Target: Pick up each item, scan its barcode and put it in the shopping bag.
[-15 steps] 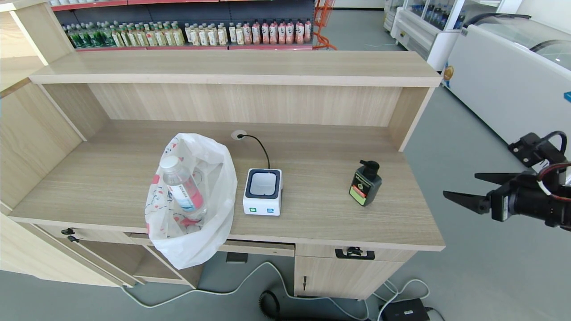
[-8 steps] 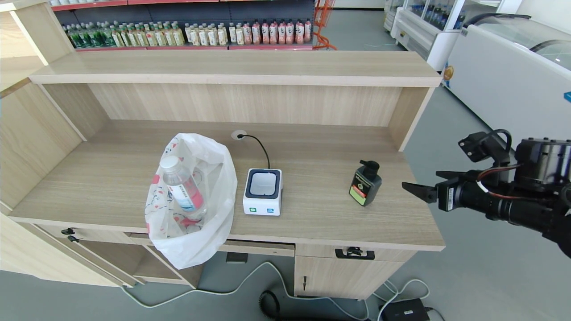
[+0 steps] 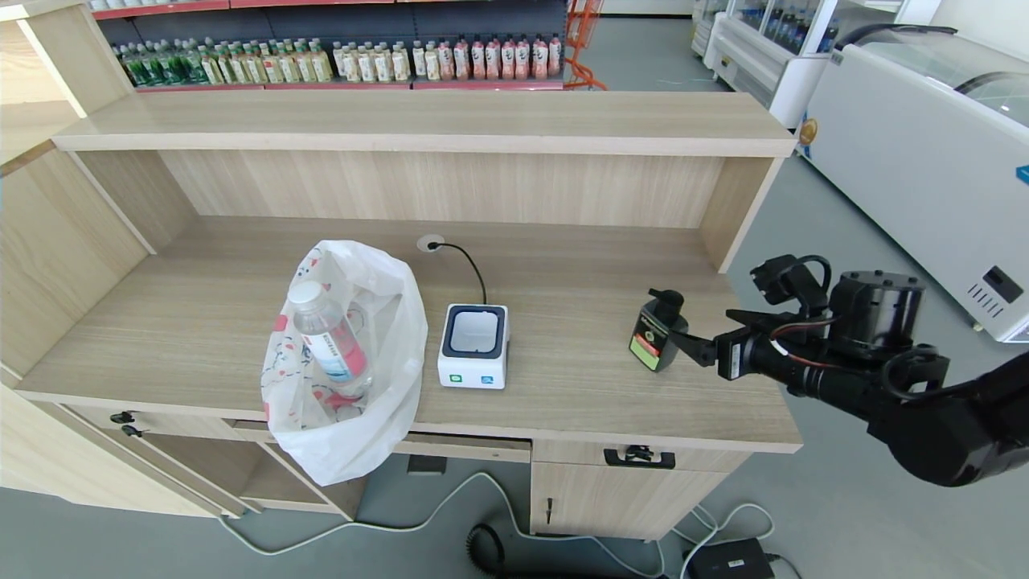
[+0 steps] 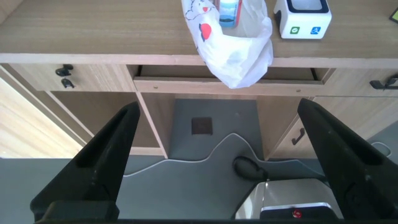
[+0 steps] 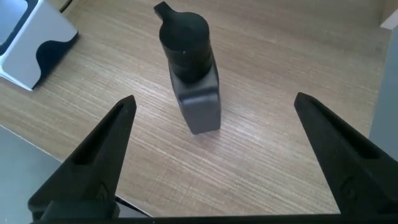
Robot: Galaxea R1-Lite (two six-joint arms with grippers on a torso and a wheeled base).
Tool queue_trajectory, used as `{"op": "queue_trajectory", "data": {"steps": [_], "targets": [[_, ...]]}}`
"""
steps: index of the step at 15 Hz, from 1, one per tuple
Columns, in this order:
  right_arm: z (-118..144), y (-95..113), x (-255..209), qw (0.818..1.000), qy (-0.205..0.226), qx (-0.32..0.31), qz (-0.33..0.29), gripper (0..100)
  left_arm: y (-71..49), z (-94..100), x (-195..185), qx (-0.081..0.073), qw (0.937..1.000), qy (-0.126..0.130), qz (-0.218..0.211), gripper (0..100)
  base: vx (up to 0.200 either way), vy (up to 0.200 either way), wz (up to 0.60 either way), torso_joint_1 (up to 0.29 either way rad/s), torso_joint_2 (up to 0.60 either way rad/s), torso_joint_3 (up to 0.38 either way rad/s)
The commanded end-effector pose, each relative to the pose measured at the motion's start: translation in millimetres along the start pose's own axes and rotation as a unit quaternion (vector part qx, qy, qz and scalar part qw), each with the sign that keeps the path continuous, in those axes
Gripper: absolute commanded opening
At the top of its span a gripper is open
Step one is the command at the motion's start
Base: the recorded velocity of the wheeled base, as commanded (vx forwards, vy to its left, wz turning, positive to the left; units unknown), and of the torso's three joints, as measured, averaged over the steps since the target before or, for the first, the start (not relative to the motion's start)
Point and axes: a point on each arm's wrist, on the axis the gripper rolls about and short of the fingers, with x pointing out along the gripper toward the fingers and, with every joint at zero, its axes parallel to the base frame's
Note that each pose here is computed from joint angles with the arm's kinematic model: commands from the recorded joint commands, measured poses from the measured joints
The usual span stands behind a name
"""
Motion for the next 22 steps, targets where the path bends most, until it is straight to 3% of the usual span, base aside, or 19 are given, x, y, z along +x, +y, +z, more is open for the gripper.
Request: {"op": "queue_trajectory", "data": {"steps": [1,13,22], "targets": [[-12.8,5.4,16.8,1.000,0.010,0.002,0.011,100,0.0,0.0,0.1,0.000,1.0000,0.001,-0.001,100,0.000,0.000,0.00,0.000,0.00,0.000],[-21.1,13.5,69.9,0.999,-0.034,-0.010,0.030,100,0.0,0.0,0.1,0.000,1.0000,0.001,0.000,100,0.000,0.000,0.00,0.000,0.00,0.000],[-32.0,16.9,92.0,0.998,-0.041,-0.016,0.035,100,0.0,0.0,0.1,0.000,1.0000,0.001,0.000,100,0.000,0.000,0.00,0.000,0.00,0.000]]}}
